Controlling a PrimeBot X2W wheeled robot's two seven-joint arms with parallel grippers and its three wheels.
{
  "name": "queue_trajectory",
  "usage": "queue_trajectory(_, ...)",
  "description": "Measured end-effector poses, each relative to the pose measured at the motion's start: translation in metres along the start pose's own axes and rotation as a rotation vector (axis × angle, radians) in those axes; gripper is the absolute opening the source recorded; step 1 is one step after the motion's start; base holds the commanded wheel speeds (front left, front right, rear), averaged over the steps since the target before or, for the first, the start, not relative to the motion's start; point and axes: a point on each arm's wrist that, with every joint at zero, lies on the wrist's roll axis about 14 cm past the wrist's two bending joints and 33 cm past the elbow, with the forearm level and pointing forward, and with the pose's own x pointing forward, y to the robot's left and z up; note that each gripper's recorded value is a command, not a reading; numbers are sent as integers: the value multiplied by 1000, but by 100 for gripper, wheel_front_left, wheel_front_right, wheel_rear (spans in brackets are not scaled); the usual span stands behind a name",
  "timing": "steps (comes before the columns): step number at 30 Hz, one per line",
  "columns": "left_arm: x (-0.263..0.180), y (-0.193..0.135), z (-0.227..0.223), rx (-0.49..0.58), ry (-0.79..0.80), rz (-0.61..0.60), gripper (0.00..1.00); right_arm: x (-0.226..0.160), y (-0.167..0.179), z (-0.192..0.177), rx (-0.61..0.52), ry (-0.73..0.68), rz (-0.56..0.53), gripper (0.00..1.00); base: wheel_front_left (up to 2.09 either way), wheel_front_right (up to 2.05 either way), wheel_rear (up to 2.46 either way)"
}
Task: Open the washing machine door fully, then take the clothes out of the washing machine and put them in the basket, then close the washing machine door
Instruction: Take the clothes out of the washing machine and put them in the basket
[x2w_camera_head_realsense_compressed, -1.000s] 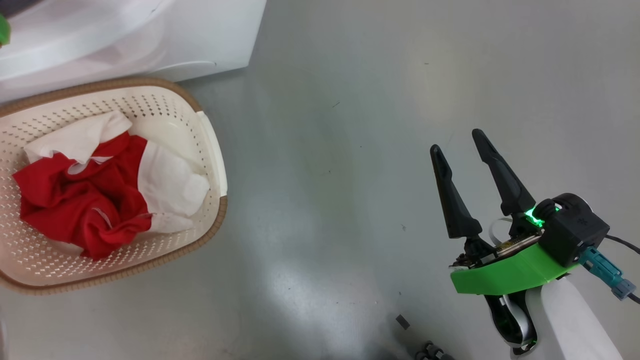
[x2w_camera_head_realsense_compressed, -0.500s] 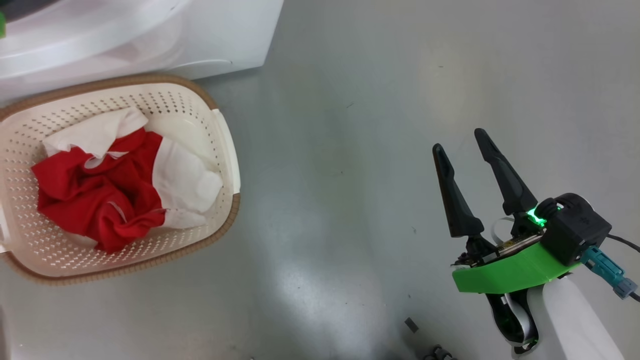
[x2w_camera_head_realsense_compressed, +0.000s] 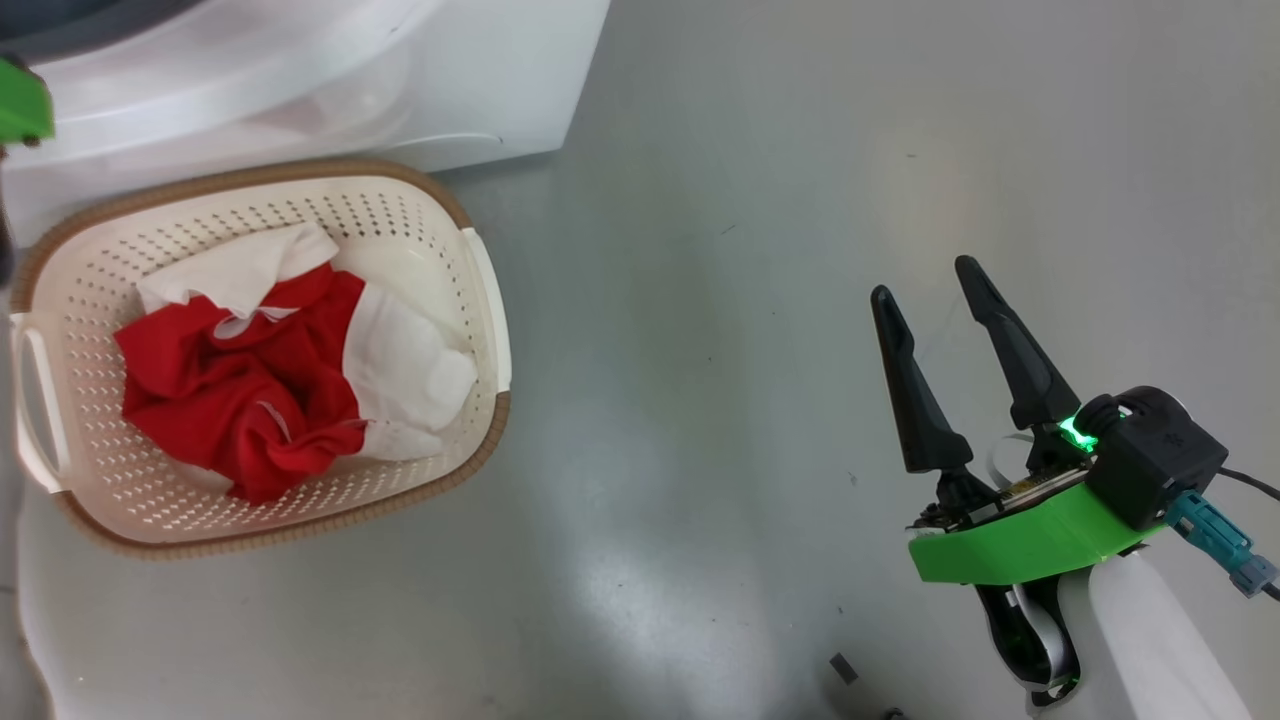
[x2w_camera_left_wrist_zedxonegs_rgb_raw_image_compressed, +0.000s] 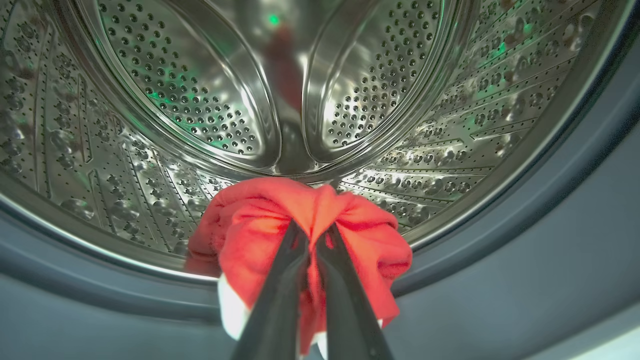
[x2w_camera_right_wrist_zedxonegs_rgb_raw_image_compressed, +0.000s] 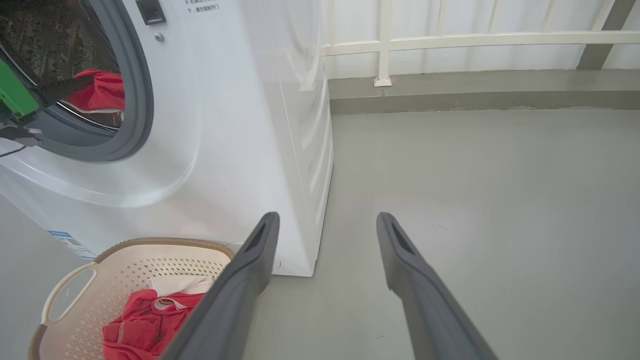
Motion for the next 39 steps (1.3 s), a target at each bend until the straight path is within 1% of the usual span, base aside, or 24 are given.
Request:
queue_trajectory(7,-26,0,10,19,-53,-7,0,0,1,11,-3,-30,4,100,0,0,0)
queue_trajectory(11,-41,-6,20,18,-95,-20,0,1,3,17,-7,-47,10,100,0,0,0)
queue_trajectory(21,-86,-16,34,42,-135,-30,0,-1,11,38,-7,-103,30,100,0,0,0)
queue_trajectory(25,-104,-14,40,53,-142,-23,0,-6,15,41,-6,-111,38,100,0,0,0)
queue_trajectory(39,-156,-20,53,26,-174,-3,0,-14,23,54,-1,-145,57,100,0,0,0)
